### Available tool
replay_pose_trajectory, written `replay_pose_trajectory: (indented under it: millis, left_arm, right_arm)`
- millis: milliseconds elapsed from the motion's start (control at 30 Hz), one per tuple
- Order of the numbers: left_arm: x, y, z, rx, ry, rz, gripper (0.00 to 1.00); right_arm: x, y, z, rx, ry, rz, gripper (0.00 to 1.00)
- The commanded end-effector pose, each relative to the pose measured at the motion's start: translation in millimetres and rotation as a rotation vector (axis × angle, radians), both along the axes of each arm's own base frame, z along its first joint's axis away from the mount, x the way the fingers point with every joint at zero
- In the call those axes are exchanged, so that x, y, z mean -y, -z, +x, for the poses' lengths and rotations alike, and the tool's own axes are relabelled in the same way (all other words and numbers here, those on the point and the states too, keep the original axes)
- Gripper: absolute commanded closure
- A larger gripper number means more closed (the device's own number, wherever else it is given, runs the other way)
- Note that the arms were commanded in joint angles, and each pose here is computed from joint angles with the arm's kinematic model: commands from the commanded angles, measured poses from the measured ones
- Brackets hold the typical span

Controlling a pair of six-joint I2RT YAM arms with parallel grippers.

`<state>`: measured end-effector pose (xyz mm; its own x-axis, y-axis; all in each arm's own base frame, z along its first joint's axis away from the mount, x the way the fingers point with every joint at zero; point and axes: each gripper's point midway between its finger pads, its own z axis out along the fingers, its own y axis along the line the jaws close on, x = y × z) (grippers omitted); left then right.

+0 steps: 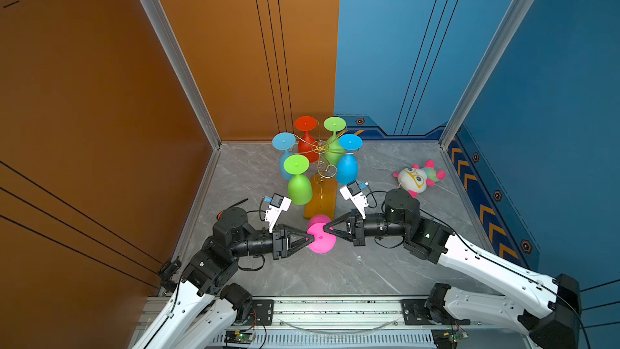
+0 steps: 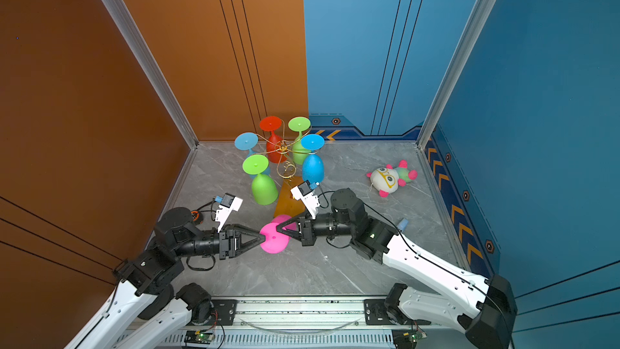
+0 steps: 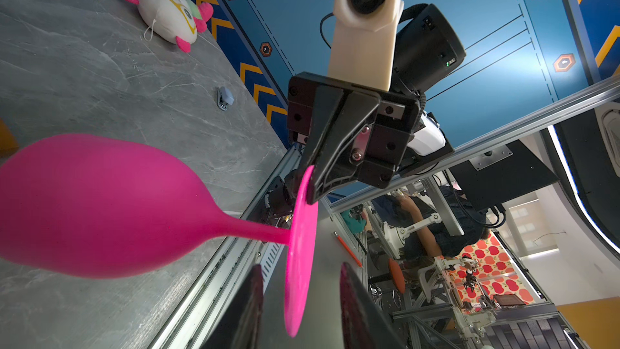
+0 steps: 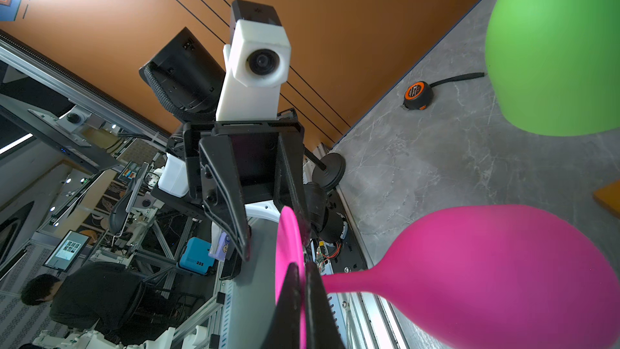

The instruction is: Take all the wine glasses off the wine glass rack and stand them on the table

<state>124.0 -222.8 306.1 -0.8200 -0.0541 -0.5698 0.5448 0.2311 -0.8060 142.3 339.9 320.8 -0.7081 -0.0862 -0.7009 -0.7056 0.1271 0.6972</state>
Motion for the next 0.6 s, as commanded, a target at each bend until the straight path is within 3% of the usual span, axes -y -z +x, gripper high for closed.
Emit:
replay_pose_trajectory:
  millis: [0,200,467,567]
  left_arm:
    - [4.5,-1.8,1.7,0.027,0.008,-0.008,0.67]
    - [9.4,-0.2,0.3,0.027,0.029,-0.002,0.74]
    - [11.5,0.3,-1.1,0.033,0.039,-0.004,0.97]
    - [12.0,0.6,-1.1,0.034,0.04,-0.006,1.0]
  right_arm:
    - [-3.2,-21.8,-4.3,0.06,-0.029,0.058,1.0]
    - [-2.7,-22.3,-4.4,0.064,-0.029,0.06,1.0]
    - [-0.9,-22.0,-4.5,0.065,-0.023,0.056,1.0]
    - [-0.7,-20.8,-4.3,0.063,-0.022,0.052,1.0]
